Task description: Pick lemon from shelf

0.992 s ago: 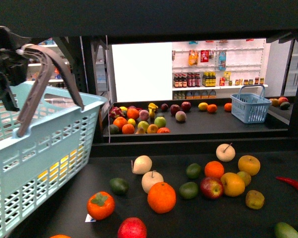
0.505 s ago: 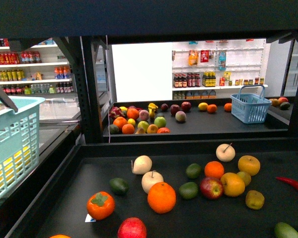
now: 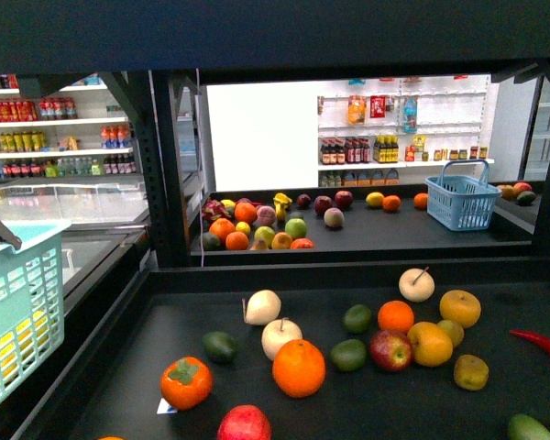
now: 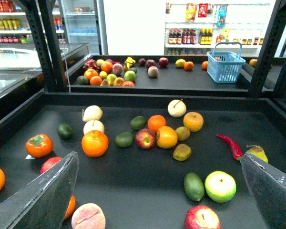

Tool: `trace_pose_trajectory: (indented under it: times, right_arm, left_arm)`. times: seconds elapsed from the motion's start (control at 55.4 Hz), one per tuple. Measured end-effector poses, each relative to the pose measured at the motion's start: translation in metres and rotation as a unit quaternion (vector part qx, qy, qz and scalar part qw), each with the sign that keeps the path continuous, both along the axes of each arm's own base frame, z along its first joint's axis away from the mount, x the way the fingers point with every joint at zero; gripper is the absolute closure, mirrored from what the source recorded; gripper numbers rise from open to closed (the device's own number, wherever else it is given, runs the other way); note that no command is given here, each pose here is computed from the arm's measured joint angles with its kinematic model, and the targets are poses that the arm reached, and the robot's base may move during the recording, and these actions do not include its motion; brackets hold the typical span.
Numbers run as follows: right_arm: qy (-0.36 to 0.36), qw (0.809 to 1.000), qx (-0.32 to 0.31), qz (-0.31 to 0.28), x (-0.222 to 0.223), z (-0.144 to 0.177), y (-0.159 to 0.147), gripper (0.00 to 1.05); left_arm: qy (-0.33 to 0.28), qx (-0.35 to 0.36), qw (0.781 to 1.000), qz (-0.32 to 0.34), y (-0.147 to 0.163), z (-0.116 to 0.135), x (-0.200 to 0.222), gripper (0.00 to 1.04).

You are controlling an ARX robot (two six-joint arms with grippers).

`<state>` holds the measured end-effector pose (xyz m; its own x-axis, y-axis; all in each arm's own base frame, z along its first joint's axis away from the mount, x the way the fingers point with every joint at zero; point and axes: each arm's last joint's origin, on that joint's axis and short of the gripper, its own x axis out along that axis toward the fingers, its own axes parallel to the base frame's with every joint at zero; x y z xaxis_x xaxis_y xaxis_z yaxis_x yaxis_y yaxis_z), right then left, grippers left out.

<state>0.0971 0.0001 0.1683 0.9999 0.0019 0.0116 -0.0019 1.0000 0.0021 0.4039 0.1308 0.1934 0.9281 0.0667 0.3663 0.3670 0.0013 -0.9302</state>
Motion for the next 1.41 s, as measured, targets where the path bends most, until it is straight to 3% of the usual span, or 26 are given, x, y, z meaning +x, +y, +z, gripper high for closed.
trace_pose_trajectory:
  times: [0.307,0.848,1.119,1.191,1.317,1.407]
  right_arm:
    - [0.0,1.0,0.0,0.0,0.0,0.0,0.0,0.02]
    - [0.0,1.0,0.0,0.0,0.0,0.0,0.0,0.02]
    - [0.0,1.0,0.0,0.0,0.0,0.0,0.0,0.02]
    - [0.0,1.0,0.0,0.001,0.0,0.0,0.0,0.02]
    - [0.0,1.0,0.0,-0.002,0.0,0.0,0.0,0.02]
    - [0.0,1.0,0.0,0.001,0.0,0.0,0.0,0.02]
  left_arm:
    - [0.0,0.0,1.0,0.0,0.0,0.0,0.0,0.96]
    - [-0.005,0.0,1.0,-0.002,0.0,0.001,-0.001,0.06]
    - [-0.005,0.001,1.0,-0.002,0.001,0.001,-0.001,0.08]
    - [0.016,0.032,0.999,-0.011,0.021,-0.001,-0.015,0.08]
    - [0.039,0.044,0.996,0.063,0.067,0.004,-0.044,0.08]
    - [0.045,0.056,0.994,0.082,0.076,0.011,-0.055,0.08]
